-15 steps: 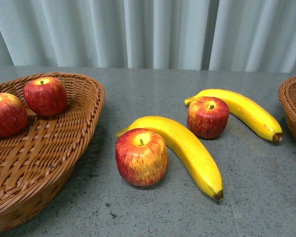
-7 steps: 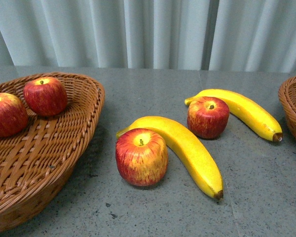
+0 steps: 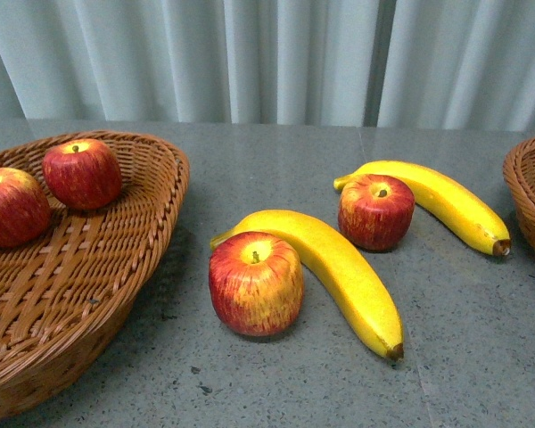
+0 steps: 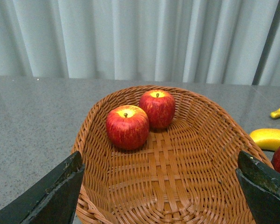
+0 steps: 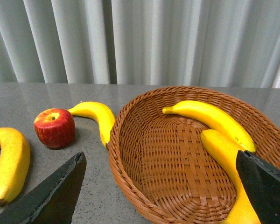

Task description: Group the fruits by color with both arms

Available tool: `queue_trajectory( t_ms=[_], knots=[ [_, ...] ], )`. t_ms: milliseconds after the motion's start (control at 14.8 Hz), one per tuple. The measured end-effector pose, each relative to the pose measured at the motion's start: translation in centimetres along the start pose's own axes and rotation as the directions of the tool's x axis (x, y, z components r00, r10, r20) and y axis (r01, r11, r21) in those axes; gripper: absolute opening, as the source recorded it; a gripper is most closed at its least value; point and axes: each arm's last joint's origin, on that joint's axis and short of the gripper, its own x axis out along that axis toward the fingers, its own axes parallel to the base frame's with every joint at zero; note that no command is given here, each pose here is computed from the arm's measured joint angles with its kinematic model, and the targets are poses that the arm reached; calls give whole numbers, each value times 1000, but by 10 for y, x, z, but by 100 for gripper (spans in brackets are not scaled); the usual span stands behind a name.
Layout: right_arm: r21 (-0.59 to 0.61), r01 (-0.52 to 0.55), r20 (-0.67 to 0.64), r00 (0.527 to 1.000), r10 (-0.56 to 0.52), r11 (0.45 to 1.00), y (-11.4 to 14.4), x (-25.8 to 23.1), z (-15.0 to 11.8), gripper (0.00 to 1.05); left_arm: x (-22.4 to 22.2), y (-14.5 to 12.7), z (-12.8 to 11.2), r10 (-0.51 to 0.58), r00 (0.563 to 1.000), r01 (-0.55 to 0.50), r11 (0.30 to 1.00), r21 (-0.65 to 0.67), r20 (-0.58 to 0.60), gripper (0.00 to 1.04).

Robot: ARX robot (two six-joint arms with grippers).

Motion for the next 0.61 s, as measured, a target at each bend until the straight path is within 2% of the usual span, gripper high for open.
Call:
queue_trajectory(
  t_ms=[68, 135, 203, 338, 474, 609],
  knots=[
    [0, 0, 0, 1000, 0, 1000, 0, 0, 0, 98, 0, 0, 0, 0, 1000, 0, 1000, 0, 0, 98],
    [0, 0, 1, 1000, 0, 1000, 0, 0, 0, 98, 0, 0, -2, 55, 996, -56, 998, -11, -71, 98],
    [-1, -1, -1, 1000, 1, 1000, 0, 0, 0, 98, 2, -5, 0, 191, 950, -189, 981, 32, -249, 98],
    [0, 0, -2, 1000, 0, 1000, 0, 0, 0, 98, 6, 6, 10, 396, 892, -394, 918, 56, -216, 98],
    [0, 0, 0, 1000, 0, 1000, 0, 0, 0, 98, 18, 16, 34, 385, 912, -385, 922, 32, -140, 98],
    [0, 0, 0, 1000, 0, 1000, 0, 0, 0, 98, 44, 34, 52, 364, 923, -359, 931, 64, -124, 98]
  ],
)
